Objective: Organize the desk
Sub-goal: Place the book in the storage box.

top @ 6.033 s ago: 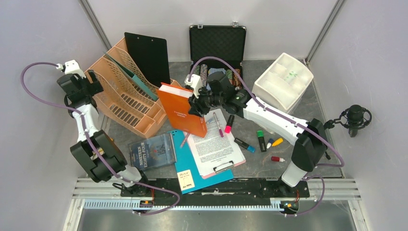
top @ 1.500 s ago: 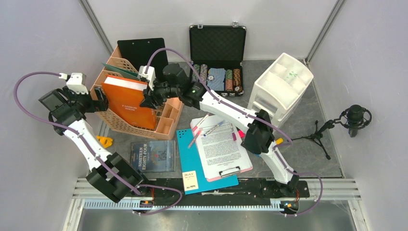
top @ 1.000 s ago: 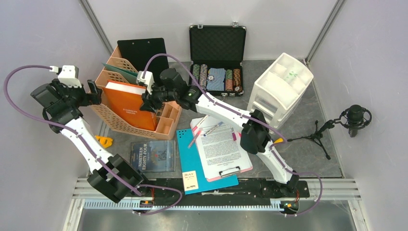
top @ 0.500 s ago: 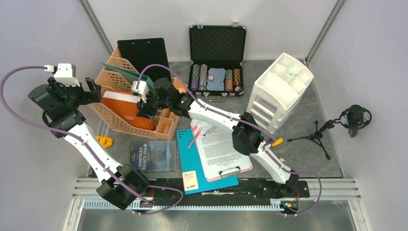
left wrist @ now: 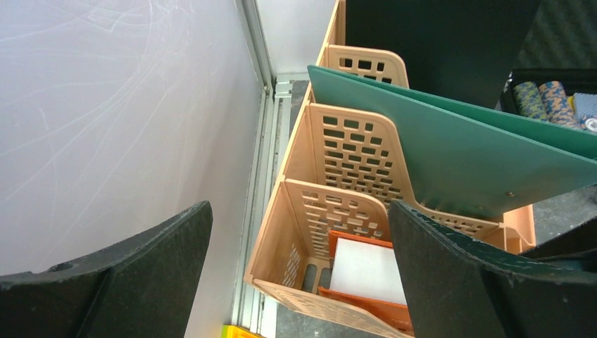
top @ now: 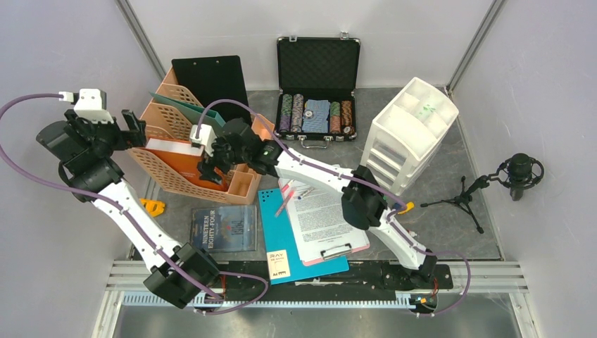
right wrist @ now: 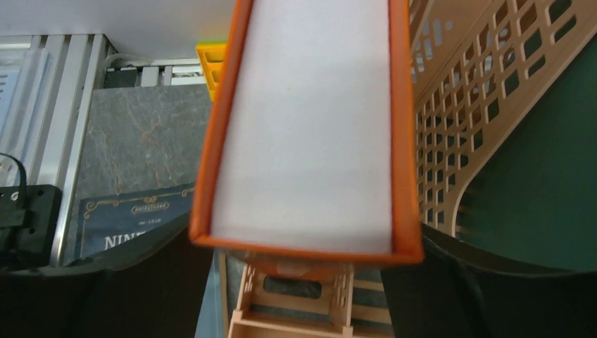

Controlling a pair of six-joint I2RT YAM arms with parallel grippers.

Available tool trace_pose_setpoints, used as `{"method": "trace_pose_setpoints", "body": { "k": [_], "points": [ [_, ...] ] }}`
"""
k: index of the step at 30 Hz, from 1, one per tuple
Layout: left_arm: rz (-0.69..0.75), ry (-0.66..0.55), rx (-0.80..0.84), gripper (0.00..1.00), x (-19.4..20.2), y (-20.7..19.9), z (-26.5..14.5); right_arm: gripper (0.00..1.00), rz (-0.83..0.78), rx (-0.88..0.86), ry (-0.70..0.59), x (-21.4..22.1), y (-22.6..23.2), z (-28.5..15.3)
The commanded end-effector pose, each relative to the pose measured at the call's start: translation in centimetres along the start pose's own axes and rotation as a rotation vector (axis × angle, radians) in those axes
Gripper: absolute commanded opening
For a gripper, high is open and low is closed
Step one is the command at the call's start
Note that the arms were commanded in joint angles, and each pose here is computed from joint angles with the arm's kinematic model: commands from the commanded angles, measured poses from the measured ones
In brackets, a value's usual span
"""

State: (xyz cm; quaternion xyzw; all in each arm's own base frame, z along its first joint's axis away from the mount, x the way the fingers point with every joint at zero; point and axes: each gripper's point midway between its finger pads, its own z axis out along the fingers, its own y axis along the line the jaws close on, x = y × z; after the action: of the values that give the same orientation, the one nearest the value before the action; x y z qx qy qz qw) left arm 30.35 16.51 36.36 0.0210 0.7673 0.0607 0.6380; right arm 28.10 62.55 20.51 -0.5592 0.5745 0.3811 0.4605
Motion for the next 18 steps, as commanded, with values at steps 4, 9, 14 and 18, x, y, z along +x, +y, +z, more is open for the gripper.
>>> {"method": "trace_pose_setpoints", "body": {
  "k": [4,9,14,18],
  "points": [
    [-0.015,-0.065,0.04,1.0,-4.7,-1.4,-1.7,0.97,-0.119,0.096,-0.085,-8.5,-0.6,-7.5],
    [0.009,-0.017,0.087,1.0,-4.5,-3.3,-3.4,0.98,-0.131,0.144,-0.069,-9.4,-1.7,-12.1],
    [0.094,0.07,0.151,1.0,-1.9,-6.8,-6.4,0.98,-0.118,0.157,-0.015,-7.1,-2.1,-16.1],
    [0.112,0.144,0.21,1.0,1.2,-9.7,-8.7,0.98,-0.078,0.144,0.052,-3.0,-2.1,-18.2]
  ]
}}
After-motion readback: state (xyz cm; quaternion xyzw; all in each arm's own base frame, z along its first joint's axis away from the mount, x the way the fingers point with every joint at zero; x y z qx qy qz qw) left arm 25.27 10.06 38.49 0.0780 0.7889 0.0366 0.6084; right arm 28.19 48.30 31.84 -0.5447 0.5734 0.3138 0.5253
